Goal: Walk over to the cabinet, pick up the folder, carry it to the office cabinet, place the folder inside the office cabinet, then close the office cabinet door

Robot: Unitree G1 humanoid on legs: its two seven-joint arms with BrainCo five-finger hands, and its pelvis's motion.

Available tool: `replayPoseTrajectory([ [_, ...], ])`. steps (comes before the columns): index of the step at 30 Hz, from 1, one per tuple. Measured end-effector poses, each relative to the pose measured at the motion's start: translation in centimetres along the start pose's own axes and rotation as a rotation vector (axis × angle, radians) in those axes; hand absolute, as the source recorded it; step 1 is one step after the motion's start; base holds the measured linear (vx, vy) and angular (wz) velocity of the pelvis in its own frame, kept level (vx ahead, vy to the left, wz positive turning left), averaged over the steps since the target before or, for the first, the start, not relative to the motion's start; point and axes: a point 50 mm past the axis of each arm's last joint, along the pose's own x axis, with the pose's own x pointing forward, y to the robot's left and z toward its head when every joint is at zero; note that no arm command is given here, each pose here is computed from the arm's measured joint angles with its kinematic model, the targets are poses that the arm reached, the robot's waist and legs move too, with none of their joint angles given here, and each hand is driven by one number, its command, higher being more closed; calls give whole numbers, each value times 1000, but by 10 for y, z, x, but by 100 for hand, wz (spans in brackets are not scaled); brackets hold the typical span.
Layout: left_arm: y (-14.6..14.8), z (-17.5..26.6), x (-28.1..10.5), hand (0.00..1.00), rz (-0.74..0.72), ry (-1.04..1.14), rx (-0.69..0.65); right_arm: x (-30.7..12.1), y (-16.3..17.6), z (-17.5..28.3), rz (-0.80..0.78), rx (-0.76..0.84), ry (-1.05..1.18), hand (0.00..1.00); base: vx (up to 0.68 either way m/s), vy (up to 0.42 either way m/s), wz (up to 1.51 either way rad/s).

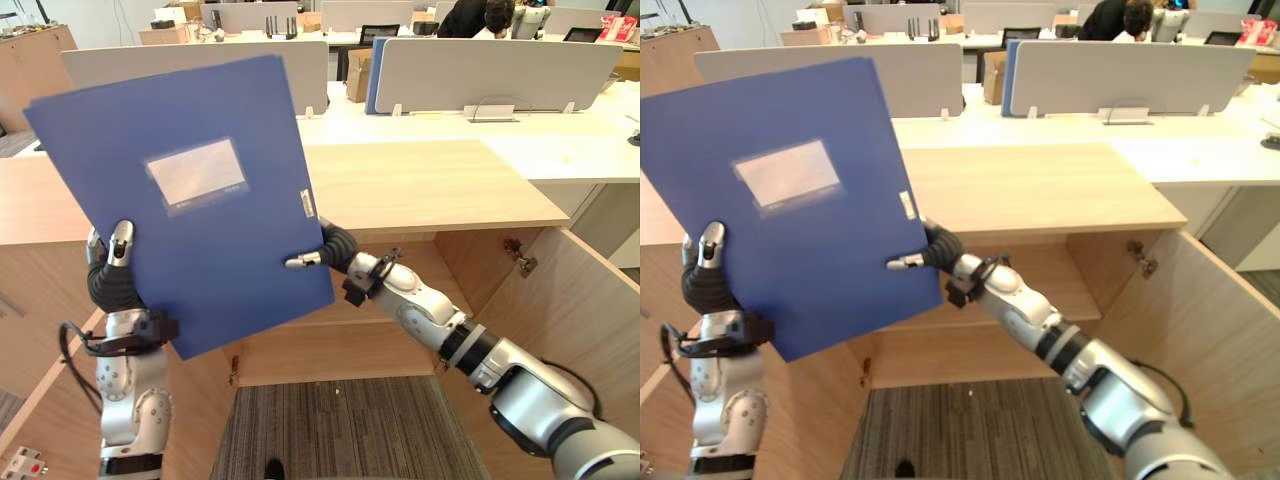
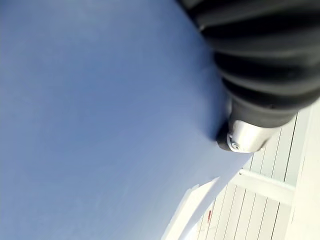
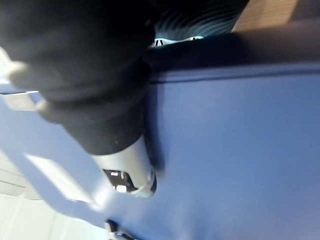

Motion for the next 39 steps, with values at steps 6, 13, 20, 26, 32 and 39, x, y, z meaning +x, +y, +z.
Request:
replayPoseTrajectory([
  [6,-9,-4,1,100,-81,25,34,-13,-6,-15,-7,24,108,100,0,0,0],
  [13,-13,-14,-2,0,-114,71,37,-25,-9,-28,-8,8,218,100,0,0,0],
  [20,-1,-63,-23,0,-93,320,1,-45,-14,-51,-44,10,338,100,0,0,0],
  [26,19,-140,-134,0,-173,1023,-66,-81,-22,-61,-106,-240,416,100,-1,-26,-18],
  [32,9,-171,-232,0,-44,1399,-166,-110,-11,-67,-214,-571,371,100,43,-25,-17],
  [39,67,-141,-304,0,402,1619,32,-126,-2,-95,-111,-1027,487,100,-11,4,-19],
])
